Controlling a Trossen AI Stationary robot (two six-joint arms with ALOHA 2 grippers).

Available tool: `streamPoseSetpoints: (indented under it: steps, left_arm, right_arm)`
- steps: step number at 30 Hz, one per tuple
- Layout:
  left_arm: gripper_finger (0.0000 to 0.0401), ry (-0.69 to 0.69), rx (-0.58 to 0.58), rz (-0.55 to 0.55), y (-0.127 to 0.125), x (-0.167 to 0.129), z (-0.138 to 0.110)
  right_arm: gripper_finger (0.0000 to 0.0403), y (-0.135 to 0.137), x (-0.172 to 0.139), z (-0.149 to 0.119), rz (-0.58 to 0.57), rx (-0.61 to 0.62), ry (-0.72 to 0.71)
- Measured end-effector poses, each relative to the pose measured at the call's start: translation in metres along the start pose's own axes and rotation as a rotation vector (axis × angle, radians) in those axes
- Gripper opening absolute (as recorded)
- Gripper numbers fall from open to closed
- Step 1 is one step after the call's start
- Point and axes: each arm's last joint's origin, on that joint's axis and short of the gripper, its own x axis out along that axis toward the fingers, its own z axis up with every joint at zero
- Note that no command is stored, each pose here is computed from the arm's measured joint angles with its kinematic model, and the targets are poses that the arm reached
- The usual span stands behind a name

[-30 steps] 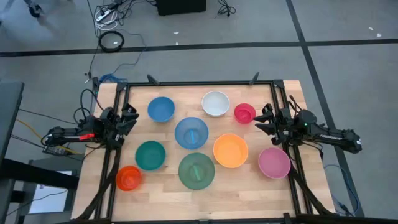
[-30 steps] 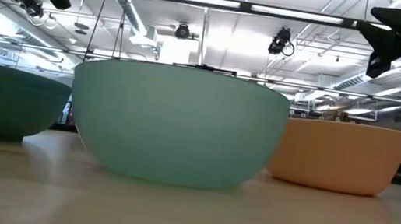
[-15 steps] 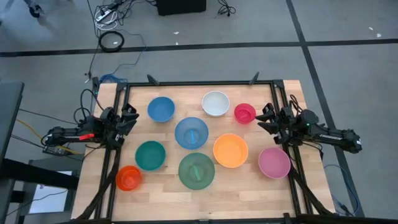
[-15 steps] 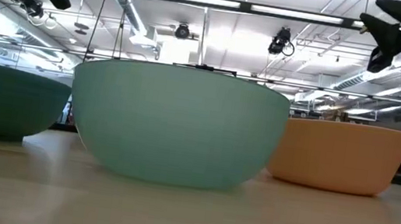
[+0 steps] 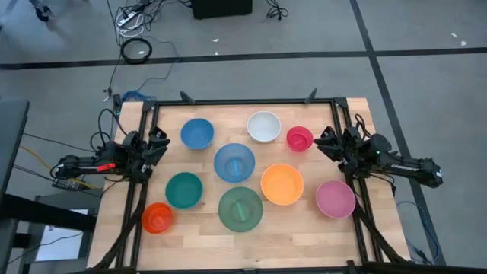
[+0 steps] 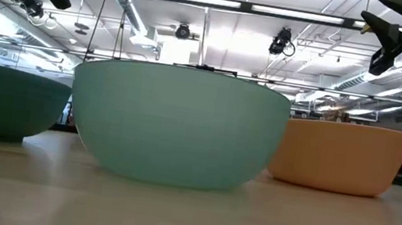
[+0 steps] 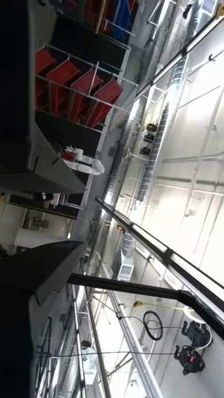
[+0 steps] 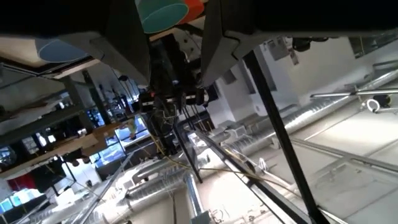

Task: Nest bowls inside each other
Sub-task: Stack the blue bowl on top of the light green bowl

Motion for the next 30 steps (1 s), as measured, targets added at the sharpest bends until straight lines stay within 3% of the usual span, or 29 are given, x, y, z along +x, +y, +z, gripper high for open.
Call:
streamPoseSetpoints:
  steps: [10,17,23,30]
  left_arm:
    - [0.0142,-0.012,-0.009,0.008,0.0,0.0,0.001]
    - [0.0142,-0.019,-0.13,0.004,-0.0001,0.0,0.0016]
    - [0.0142,-0.02,-0.113,0.004,-0.0002,0.0,0.0018]
    - [0.0142,0.012,-0.11,0.03,0.0013,-0.0001,-0.0018]
  right_arm:
    - [0.0132,0.0008,0.0,0.0014,0.008,-0.002,-0.014]
    - [0.0132,0.0027,-0.0001,0.0003,0.072,-0.004,0.024]
    - [0.0132,0.0021,-0.0001,0.0007,0.052,-0.106,0.009]
    - [0.0132,0.0019,0.0,0.0016,0.035,-0.006,-0.006]
